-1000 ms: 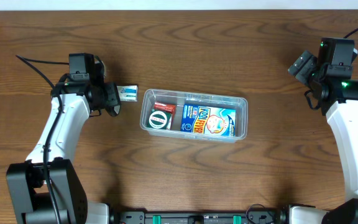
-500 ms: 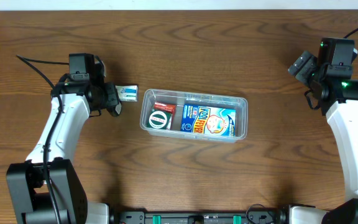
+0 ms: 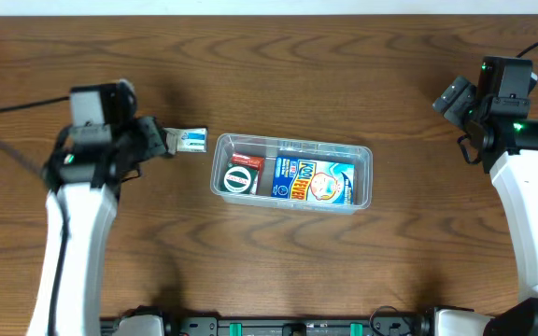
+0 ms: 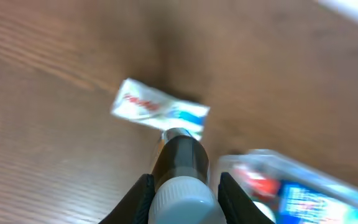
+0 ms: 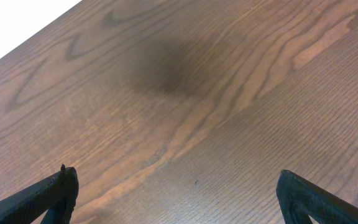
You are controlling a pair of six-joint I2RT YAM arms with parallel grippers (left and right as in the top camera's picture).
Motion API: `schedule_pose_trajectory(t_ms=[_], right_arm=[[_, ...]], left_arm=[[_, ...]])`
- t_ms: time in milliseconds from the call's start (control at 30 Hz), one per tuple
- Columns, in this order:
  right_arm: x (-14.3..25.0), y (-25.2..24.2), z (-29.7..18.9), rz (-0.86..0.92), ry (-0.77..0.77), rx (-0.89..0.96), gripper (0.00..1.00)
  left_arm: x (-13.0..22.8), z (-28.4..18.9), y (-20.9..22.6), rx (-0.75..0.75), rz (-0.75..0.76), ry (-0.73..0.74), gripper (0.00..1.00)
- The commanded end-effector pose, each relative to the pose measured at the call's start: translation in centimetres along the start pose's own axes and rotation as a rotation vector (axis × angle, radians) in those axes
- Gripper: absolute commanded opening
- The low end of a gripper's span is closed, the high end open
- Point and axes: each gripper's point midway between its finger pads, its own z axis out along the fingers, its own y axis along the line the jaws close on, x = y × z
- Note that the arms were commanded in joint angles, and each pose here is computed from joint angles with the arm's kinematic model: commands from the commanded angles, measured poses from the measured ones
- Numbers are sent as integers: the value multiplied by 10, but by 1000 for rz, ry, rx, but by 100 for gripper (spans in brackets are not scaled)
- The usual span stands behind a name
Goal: Pack container
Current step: 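Carry the bottle into the container and set it upright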
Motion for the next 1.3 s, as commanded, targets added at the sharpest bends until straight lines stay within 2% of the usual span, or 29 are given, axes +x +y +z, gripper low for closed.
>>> schedule_pose_trajectory(t_ms=[0,100,467,700,1000,1267], right_arm=[[-1,-3,0,-9,-4,10,99],[-1,-3,0,-9,-3,10,99],[-1,-3,0,-9,-3,10,99],[-1,-3,0,-9,-3,10,99],[-1,-3,0,-8,-4,10,99],[-1,-3,0,-9,-4,10,99]], left_arm=[[-2,-30,-40,188,-88,-9,12],[9,-38,-65,267,-82,22,12],[70,-30,-144,388,74,186,11],[94,-5,-148,277,155,217,13],[129,48,-151,137,248,291,13],[133,68,-139,41,274,284,12]])
